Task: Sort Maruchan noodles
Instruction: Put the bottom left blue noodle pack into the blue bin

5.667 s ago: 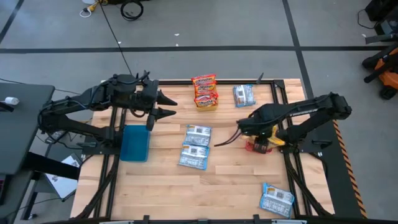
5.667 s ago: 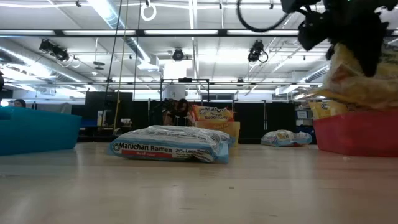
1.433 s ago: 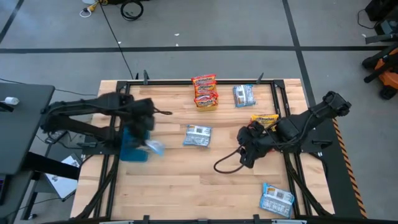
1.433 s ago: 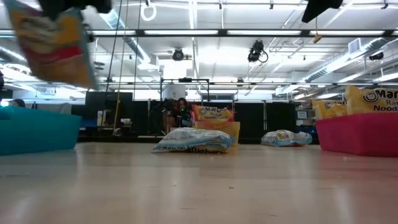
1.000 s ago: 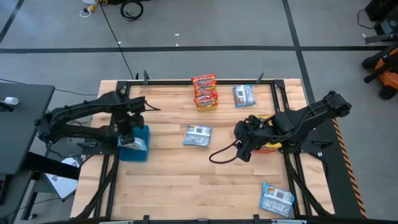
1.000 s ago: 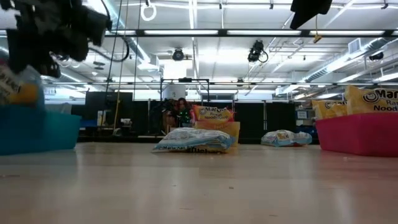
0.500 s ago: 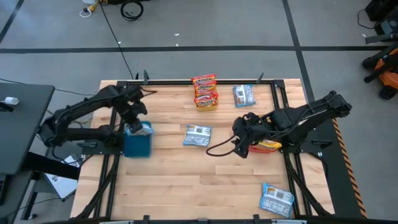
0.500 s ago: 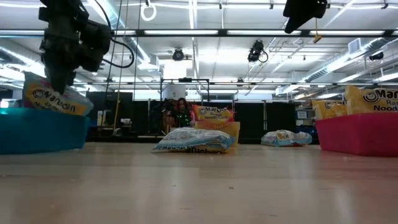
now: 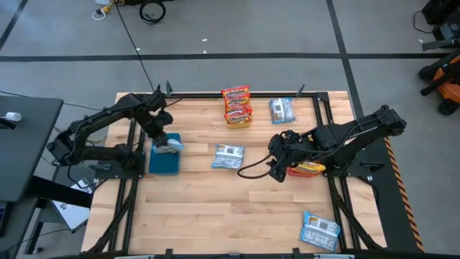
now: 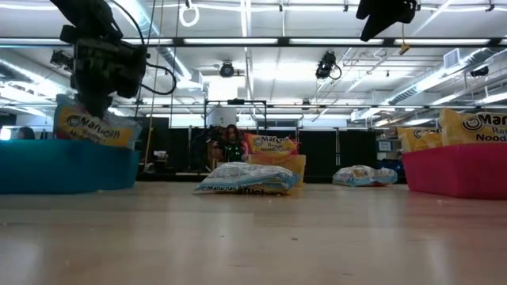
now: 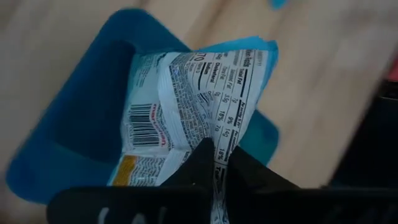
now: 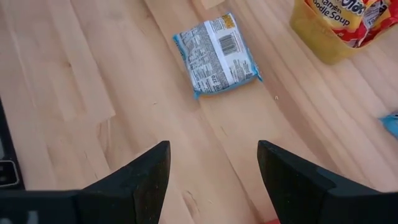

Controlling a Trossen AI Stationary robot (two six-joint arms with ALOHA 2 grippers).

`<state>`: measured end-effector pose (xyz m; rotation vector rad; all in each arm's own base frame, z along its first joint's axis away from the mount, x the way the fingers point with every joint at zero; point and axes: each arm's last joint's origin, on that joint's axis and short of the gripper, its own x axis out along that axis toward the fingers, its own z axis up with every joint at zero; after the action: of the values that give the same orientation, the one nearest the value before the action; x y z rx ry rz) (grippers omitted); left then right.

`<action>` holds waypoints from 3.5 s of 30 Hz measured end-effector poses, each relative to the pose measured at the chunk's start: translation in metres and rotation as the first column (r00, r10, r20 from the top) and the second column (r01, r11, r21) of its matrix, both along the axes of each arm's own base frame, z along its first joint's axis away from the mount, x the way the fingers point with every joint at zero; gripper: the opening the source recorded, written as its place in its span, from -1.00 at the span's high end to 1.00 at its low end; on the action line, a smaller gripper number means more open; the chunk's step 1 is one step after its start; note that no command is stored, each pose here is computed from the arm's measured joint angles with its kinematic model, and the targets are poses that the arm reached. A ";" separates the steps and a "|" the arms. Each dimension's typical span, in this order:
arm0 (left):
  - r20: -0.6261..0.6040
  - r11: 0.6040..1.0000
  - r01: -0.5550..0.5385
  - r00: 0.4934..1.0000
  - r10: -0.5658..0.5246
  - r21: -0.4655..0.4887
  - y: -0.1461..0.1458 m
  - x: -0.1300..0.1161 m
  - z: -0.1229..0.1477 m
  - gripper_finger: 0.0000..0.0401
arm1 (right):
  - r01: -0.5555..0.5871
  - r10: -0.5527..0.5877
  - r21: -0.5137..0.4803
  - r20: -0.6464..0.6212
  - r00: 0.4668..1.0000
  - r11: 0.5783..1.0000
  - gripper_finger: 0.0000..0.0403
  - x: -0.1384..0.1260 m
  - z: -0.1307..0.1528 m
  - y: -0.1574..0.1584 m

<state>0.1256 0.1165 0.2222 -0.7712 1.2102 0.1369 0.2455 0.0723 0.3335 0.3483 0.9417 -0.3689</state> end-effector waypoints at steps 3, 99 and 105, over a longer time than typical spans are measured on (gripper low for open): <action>0.065 0.999 0.040 0.997 -0.039 -0.022 0.000 0.001 0.000 0.91 | 0.000 0.000 0.009 0.009 1.000 1.000 -0.22 0.000 0.000 0.002; -0.484 0.925 -0.256 0.794 0.367 0.281 -0.057 0.095 -0.034 0.97 | 0.066 -0.071 0.123 0.040 0.997 0.990 -0.22 -0.021 0.000 0.048; -0.530 0.927 -0.307 0.761 0.374 0.214 -0.062 0.075 -0.073 0.97 | 0.094 -0.100 0.141 0.034 0.994 0.985 -0.22 -0.029 -0.001 0.058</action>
<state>0.2007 0.0546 0.1490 -0.8759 1.5915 0.7834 0.2162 0.1299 0.3325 0.5293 0.9143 -0.3845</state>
